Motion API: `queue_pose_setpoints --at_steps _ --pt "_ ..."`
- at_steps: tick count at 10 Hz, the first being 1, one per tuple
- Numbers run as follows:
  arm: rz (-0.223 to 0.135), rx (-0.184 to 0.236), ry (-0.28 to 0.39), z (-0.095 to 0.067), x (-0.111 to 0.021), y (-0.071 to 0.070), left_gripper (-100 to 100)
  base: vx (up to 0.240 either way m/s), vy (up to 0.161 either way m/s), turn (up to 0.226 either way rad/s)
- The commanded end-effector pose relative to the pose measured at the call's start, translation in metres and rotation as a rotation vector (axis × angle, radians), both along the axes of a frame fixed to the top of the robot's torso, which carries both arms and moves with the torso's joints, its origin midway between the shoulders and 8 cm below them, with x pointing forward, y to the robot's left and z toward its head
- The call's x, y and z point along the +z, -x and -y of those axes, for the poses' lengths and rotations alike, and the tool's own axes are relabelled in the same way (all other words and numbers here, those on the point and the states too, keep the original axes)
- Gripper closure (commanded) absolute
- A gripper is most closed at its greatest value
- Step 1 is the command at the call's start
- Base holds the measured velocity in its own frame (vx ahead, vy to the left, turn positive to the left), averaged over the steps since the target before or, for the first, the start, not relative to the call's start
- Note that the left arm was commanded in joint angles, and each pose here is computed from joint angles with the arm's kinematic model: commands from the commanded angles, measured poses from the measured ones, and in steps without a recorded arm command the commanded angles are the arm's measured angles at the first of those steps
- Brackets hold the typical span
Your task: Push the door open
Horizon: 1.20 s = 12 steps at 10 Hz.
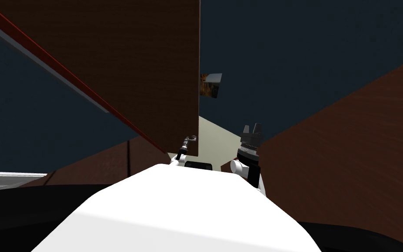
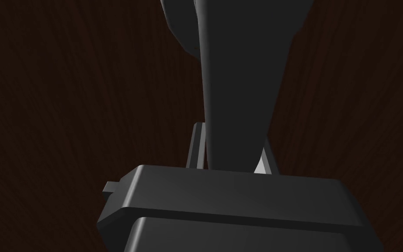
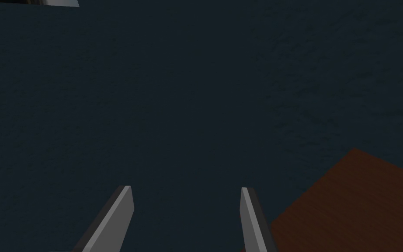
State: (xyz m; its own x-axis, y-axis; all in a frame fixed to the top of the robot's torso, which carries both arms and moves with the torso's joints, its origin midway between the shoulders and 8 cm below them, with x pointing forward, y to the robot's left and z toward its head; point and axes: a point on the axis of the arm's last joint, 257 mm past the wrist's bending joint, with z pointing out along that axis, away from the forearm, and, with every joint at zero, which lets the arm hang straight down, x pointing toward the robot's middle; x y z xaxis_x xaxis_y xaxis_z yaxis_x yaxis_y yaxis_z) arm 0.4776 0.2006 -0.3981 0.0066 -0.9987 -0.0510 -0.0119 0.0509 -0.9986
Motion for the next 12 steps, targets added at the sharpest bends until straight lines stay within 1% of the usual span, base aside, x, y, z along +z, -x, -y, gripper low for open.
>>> queue_pose_setpoints --at_steps 1,2,4,5,7,8,9,10,11,12 --pt "0.018 0.036 -0.011 -0.017 0.007 -0.007 100 0.171 -0.003 0.055" --pt "0.019 0.048 -0.008 -0.018 0.007 -0.007 100 0.237 -0.058 0.061" --pt "0.018 0.069 0.007 -0.015 0.007 -0.006 100 0.208 -0.078 0.089" --pt "0.017 0.081 0.024 -0.009 0.007 -0.006 100 0.188 -0.105 0.092" --pt "0.014 0.091 0.047 0.001 0.007 -0.005 100 0.143 -0.138 0.087" --pt "0.019 0.103 0.033 -0.013 0.007 -0.005 100 0.05 -0.061 0.069" --pt "0.023 0.126 0.011 -0.033 0.009 -0.005 100 0.107 0.057 0.014" --pt "0.024 0.135 0.002 -0.041 0.009 -0.005 100 0.161 0.059 0.004" --pt "0.024 0.135 0.002 -0.041 0.009 -0.005 100 0.109 0.016 -0.021" --pt "0.027 0.158 -0.013 -0.055 0.01 -0.005 100 0.163 -0.001 0.034"
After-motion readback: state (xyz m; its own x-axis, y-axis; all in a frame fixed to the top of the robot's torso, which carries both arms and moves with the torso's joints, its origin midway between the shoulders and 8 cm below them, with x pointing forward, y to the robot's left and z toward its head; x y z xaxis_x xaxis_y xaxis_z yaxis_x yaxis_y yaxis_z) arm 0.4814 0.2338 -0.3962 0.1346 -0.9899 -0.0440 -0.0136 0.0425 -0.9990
